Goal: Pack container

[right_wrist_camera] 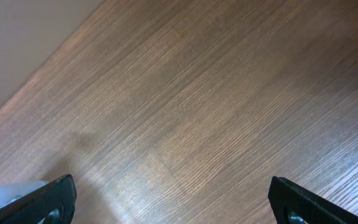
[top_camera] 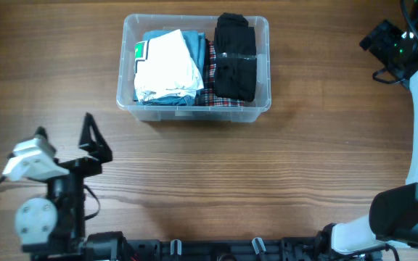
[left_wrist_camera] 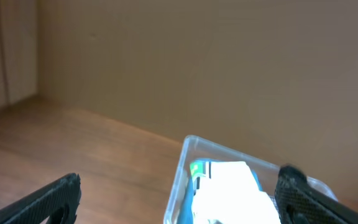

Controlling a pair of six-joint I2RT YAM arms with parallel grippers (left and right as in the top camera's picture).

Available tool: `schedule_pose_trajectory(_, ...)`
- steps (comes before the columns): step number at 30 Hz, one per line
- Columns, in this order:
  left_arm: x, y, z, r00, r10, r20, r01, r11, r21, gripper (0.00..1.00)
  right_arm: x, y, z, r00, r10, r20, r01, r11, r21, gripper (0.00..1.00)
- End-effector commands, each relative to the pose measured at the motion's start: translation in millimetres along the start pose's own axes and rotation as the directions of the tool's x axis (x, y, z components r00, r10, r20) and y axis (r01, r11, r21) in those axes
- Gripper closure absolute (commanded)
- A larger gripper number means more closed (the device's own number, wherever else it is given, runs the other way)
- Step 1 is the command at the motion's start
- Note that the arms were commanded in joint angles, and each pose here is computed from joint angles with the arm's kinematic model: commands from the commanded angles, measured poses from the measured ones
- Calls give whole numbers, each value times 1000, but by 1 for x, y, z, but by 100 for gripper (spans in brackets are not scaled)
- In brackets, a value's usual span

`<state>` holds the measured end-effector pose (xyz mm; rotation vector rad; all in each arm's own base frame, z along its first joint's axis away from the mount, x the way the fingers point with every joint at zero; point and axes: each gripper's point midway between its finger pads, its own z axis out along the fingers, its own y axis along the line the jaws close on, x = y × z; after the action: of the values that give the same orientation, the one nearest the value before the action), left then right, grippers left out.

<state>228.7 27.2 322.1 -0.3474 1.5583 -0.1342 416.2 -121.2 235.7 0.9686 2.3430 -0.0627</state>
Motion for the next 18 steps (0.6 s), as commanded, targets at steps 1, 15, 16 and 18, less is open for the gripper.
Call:
schedule_pose_trajectory(1, 40, 1, 8, 1000, -3, 15, 2, 997, 71, 0, 5, 0, 7, 1000, 8, -20, -8, 1000, 5, 0)
schedule_pose_trajectory(15, 101, 27, 9, 998, -4, 59, 1, 998, 56, 0, 5, 0, 7, 1000, 8, -20, -8, 1000, 5, 0)
schedule_pose_trajectory(16, 101, 28, 9, 998, -4, 60, 1, 998, 55, 0, 5, 0, 7, 1000, 8, -20, -8, 1000, 5, 0)
schedule_pose_trajectory(18, 102, 28, 9, 998, -4, 57, 1, 998, 55, 1, 5, 0, 7, 1000, 8, -20, -8, 1000, 5, 0)
